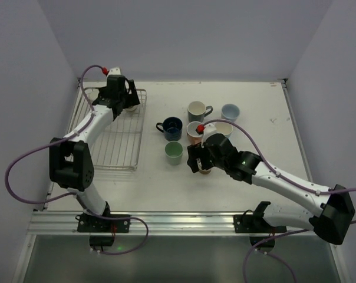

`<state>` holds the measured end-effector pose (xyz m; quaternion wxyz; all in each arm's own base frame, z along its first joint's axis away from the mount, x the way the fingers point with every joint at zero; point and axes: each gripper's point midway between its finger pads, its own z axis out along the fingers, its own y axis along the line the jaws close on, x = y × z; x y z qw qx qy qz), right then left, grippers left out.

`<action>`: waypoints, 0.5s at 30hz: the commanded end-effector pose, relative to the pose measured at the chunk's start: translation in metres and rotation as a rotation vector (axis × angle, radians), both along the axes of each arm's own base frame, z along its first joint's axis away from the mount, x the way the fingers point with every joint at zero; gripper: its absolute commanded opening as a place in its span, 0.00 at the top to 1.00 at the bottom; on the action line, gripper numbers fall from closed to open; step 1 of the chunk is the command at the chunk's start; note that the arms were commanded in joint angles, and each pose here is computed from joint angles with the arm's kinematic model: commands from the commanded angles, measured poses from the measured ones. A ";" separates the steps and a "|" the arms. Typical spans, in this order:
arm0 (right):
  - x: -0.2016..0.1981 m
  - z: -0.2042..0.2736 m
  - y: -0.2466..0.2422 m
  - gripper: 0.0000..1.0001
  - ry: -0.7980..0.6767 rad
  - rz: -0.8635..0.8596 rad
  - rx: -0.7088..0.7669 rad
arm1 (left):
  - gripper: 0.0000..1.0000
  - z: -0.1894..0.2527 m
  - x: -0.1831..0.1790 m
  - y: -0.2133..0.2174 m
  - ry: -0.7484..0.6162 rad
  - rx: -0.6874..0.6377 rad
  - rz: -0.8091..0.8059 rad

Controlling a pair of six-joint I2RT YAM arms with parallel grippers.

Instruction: Unload the cups from the dish rack

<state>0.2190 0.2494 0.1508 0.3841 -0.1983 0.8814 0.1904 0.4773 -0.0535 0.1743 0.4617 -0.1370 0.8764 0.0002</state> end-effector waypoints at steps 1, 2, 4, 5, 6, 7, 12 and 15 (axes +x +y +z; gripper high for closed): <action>-0.006 0.018 0.012 0.19 -0.053 0.051 0.126 | 0.00 0.019 0.030 0.016 -0.073 0.051 0.027; -0.007 0.023 0.011 0.19 -0.068 0.050 0.145 | 0.00 0.015 0.032 0.019 -0.060 0.057 0.032; -0.007 0.024 0.008 0.19 -0.083 0.038 0.154 | 0.00 0.006 0.039 0.021 -0.042 0.068 0.027; -0.006 0.026 0.007 0.19 -0.089 0.037 0.158 | 0.00 0.002 0.041 0.022 -0.033 0.073 0.025; -0.006 0.028 0.008 0.19 -0.097 0.037 0.168 | 0.00 -0.005 0.044 0.021 -0.019 0.078 0.015; -0.007 0.027 0.009 0.19 -0.094 0.048 0.167 | 0.00 -0.003 0.048 0.019 -0.025 0.077 0.004; -0.009 0.021 0.014 0.20 -0.069 0.064 0.171 | 0.02 -0.016 0.064 0.011 -0.003 0.083 -0.049; -0.010 0.023 0.015 0.20 -0.069 0.067 0.178 | 0.05 -0.023 0.071 0.009 0.008 0.084 -0.063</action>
